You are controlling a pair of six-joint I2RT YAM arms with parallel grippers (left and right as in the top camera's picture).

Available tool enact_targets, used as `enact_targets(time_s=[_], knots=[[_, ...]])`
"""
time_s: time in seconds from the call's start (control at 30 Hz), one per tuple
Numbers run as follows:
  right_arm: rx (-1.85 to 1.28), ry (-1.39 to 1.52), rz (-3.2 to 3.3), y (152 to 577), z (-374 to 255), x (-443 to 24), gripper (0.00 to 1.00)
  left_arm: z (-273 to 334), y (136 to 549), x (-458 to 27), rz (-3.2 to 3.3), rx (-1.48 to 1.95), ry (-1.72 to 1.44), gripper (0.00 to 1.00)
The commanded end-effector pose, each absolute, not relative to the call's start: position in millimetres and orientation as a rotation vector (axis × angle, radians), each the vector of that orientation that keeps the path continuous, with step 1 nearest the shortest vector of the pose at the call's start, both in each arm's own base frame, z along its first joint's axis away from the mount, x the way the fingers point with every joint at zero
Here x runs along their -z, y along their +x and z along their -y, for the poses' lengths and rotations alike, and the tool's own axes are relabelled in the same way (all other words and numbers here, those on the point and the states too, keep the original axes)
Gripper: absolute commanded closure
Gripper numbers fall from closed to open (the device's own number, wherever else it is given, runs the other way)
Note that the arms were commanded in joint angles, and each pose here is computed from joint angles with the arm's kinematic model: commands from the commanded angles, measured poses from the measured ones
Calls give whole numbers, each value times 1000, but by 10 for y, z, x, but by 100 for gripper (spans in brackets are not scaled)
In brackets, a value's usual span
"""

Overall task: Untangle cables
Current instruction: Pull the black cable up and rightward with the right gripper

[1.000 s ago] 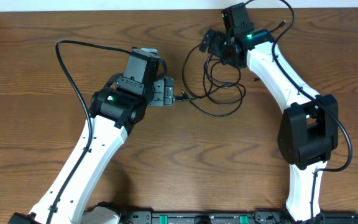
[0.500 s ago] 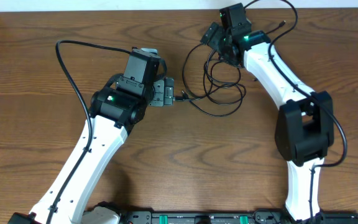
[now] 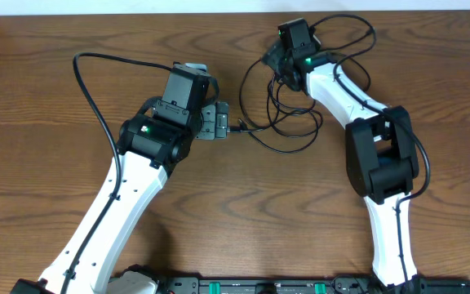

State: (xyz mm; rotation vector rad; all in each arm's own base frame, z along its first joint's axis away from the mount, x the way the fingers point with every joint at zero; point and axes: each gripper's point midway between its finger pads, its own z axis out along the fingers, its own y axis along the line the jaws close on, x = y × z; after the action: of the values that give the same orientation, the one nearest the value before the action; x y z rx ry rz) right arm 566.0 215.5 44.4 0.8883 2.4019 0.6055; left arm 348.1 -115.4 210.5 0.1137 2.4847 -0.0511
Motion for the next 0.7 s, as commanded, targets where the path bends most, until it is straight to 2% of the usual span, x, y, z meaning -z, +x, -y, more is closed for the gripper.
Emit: enact_targets(time_s=[0.0,0.07,0.17,0.47,0.67], knots=[[-572,902,-2389,5666,-2158,-380,59,1154,3485,-2078,-2495,54,110,2],[-566,904,-2386,5669,-2149,-380,83,1156,3485,-2078,-2495,54,111,2],[-556,907,-2387,5664,-2136,-373,99,1154,3485,-2078,-2495,54,110,2],[-573,897,-2390,5676,-2136,-384,99,1154,3485,-2078,-2495,54,110,2],[-780,806,-2363,5790,-2340,-622,99,1154,3485,-2078,-2495,54,110,2]])
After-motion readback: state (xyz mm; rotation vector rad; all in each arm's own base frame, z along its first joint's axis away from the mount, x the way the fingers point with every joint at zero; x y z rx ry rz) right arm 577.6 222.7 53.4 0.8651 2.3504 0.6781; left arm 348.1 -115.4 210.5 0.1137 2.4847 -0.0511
